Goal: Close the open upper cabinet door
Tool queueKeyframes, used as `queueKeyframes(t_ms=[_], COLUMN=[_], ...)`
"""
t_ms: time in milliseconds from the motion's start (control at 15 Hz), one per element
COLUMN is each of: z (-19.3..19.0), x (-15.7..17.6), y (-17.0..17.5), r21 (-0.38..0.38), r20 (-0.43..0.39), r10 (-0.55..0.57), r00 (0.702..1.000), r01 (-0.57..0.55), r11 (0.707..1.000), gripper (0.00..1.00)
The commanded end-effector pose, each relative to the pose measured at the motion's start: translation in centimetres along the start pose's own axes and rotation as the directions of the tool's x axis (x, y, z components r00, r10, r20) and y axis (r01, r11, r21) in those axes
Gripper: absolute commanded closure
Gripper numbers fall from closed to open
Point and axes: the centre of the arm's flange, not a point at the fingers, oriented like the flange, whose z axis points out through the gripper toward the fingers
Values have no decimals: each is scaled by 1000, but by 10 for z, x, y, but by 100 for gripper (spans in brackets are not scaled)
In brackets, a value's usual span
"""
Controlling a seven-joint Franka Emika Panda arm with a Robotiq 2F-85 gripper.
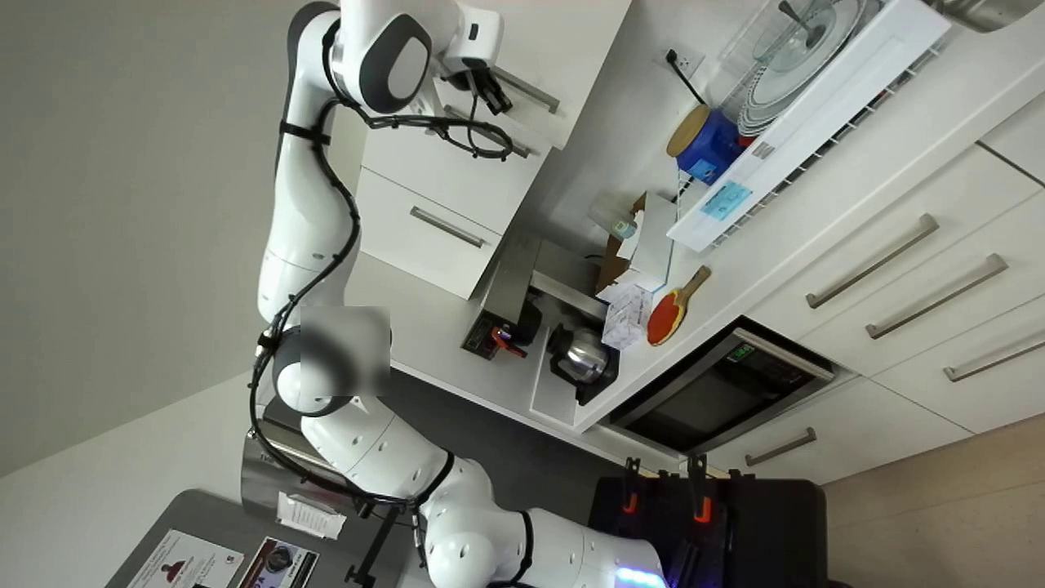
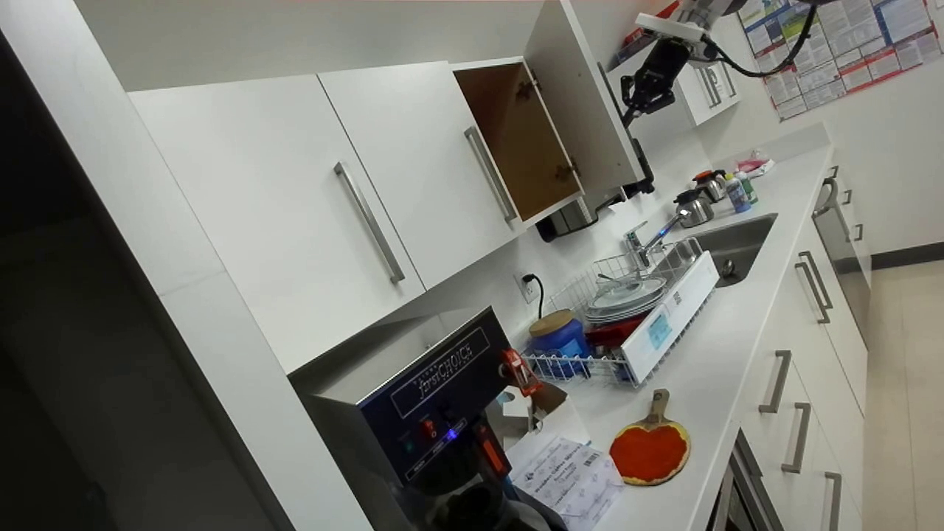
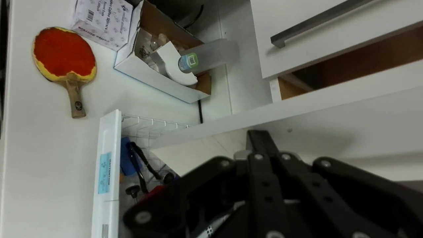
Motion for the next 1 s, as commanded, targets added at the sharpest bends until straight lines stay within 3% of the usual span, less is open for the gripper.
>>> queueKeyframes(t_ms=[0,200,533,933], z=[36,68,112,171], x=[-48,-61,-80,-101], y=[2,-3,-13,-18], r21=[33,74,124,152], r20=[-20,-74,-229,-486], r10=[-108,-208,-323,-428], r00=[994,975,918,762], r01=[109,214,357,555], r11=[994,974,926,817], gripper=[100,100,100,100])
